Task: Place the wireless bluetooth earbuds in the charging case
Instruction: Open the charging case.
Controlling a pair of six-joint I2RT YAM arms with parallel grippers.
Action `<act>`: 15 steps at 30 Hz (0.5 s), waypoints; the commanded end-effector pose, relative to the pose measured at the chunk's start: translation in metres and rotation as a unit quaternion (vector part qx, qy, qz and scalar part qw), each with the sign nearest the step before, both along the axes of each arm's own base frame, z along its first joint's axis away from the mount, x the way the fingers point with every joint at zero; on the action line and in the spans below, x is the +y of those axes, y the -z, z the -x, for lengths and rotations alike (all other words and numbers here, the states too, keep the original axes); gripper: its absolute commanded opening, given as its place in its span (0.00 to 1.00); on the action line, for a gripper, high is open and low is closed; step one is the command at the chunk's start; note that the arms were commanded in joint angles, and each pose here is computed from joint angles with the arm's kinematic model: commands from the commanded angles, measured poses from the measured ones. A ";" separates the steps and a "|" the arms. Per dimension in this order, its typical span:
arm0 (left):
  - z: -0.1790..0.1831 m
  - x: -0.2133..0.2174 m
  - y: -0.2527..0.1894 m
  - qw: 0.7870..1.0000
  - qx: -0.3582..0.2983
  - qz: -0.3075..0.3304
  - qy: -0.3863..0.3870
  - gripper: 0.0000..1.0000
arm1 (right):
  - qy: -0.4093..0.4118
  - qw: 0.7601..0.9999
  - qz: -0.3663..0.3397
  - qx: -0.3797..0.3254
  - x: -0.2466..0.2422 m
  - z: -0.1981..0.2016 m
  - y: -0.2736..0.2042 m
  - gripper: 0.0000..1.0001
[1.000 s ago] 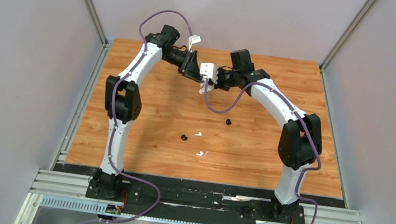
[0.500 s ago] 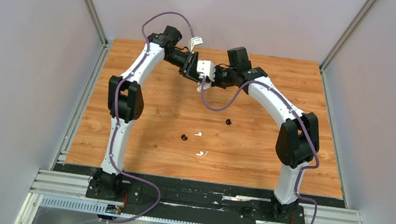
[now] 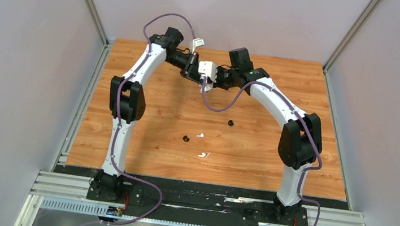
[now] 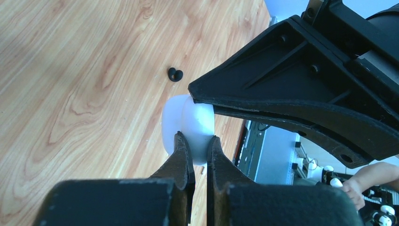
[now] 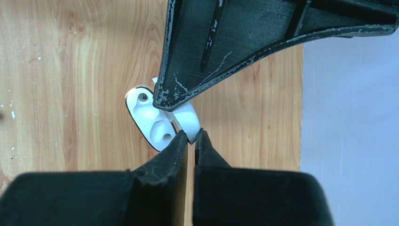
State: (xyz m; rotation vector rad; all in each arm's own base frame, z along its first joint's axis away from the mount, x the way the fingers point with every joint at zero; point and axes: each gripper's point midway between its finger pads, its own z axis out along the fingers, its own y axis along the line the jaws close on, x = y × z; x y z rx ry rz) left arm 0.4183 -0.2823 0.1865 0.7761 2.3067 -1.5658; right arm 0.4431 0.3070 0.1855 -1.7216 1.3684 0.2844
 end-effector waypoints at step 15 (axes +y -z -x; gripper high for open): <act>-0.002 0.004 -0.017 0.999 -0.034 0.033 0.000 0.00 | 0.058 0.982 -0.160 0.083 -0.039 0.018 -0.104 0.47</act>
